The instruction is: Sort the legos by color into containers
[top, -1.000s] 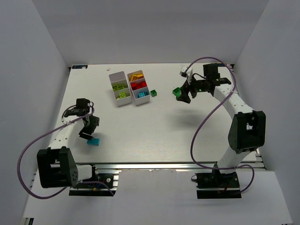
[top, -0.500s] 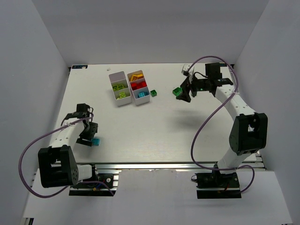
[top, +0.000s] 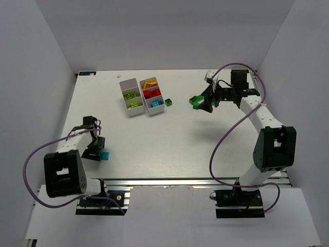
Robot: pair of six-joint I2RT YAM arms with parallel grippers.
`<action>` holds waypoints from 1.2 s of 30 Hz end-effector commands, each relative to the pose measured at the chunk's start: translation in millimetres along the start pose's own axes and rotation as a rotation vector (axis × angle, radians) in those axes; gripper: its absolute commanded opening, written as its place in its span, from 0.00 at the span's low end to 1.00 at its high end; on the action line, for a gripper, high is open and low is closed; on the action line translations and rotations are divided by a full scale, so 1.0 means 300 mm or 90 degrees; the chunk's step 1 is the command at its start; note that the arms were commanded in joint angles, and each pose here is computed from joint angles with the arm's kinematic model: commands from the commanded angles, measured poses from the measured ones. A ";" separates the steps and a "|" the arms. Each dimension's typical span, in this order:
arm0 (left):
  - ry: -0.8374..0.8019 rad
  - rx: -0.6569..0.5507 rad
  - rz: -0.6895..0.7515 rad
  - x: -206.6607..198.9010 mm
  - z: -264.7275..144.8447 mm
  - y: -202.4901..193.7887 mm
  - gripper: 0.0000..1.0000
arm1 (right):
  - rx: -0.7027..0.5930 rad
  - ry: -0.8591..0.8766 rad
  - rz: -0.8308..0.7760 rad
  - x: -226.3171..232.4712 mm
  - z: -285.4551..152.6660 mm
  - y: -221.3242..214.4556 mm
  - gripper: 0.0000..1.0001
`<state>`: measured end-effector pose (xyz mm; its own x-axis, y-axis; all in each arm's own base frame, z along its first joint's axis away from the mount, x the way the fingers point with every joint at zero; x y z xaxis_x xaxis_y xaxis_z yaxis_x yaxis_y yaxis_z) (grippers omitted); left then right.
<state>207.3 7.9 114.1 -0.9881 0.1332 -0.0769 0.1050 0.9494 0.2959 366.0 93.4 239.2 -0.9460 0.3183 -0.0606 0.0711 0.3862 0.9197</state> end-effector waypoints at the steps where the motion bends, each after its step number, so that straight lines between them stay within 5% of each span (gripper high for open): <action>1: 0.004 -0.035 0.001 -0.004 0.032 0.033 0.75 | -0.032 -0.006 -0.036 0.021 -0.029 0.056 0.83; 10: 0.009 -0.030 0.011 0.009 0.071 0.052 0.63 | -0.029 -0.015 -0.037 0.025 -0.038 0.059 0.83; 19: -0.103 0.027 0.035 -0.013 0.009 0.037 0.15 | -0.018 -0.018 -0.038 0.041 -0.047 0.053 0.83; 26: -0.458 0.063 0.107 -0.148 -0.275 -0.042 0.00 | -0.019 -0.016 -0.037 0.040 -0.045 0.052 0.83; 29: -0.605 0.011 0.179 -0.247 -0.434 -0.114 0.00 | -0.021 -0.019 -0.040 0.032 -0.047 0.059 0.83; 36: -0.771 -0.157 0.388 -0.490 -0.621 -0.240 0.00 | -0.022 -0.019 -0.044 0.027 -0.046 0.068 0.83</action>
<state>296.5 -118.4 253.9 -0.2540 0.6850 -0.6829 0.4230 0.7136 0.5584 355.8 91.5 247.3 -0.9410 0.3243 -0.0963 0.0391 0.3870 0.9212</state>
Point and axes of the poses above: each gripper's point midway between its finger pads, its own z axis out along the fingers, its own x axis along the line the jaws close on, y = z × x, the point moved 10 cm from there along -z, back along the fingers
